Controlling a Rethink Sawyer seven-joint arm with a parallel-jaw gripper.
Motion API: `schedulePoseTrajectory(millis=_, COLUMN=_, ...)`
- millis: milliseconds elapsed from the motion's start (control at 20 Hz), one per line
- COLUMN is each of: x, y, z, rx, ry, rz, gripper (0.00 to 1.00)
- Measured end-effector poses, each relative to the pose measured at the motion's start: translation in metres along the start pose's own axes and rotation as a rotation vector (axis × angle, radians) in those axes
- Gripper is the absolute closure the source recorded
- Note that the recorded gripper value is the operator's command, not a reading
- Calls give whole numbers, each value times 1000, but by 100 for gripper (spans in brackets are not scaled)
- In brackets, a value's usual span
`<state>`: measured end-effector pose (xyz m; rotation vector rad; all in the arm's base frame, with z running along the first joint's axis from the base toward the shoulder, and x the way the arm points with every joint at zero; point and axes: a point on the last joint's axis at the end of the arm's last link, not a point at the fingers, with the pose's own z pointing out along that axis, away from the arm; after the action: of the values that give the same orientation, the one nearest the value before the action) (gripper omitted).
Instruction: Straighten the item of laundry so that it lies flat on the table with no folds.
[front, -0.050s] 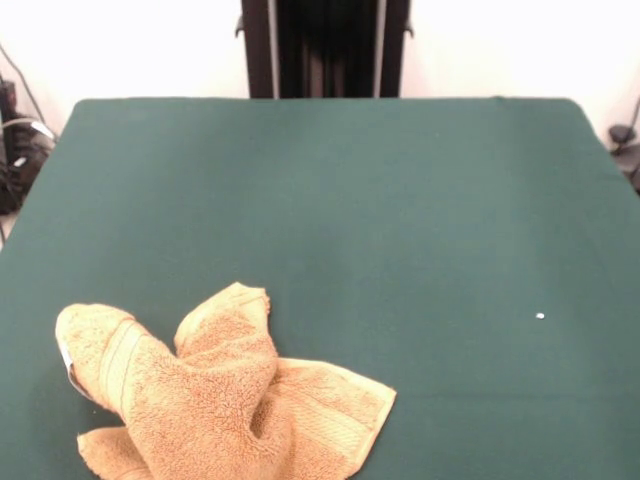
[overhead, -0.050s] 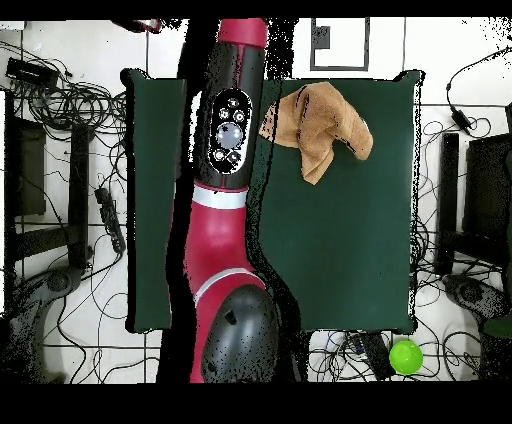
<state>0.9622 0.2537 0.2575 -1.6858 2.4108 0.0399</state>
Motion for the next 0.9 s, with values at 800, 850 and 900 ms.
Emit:
schedulePoseTrajectory(millis=800, x=-56, y=7, z=-52, rx=21, ry=-80, rz=-88, gripper=0)
schedulePoseTrajectory(millis=850, x=-58, y=7, z=-55, rx=22, ry=-82, rz=-96, gripper=0)
schedulePoseTrajectory(millis=900, x=-61, y=7, z=-58, rx=24, ry=-85, rz=-108, gripper=0)
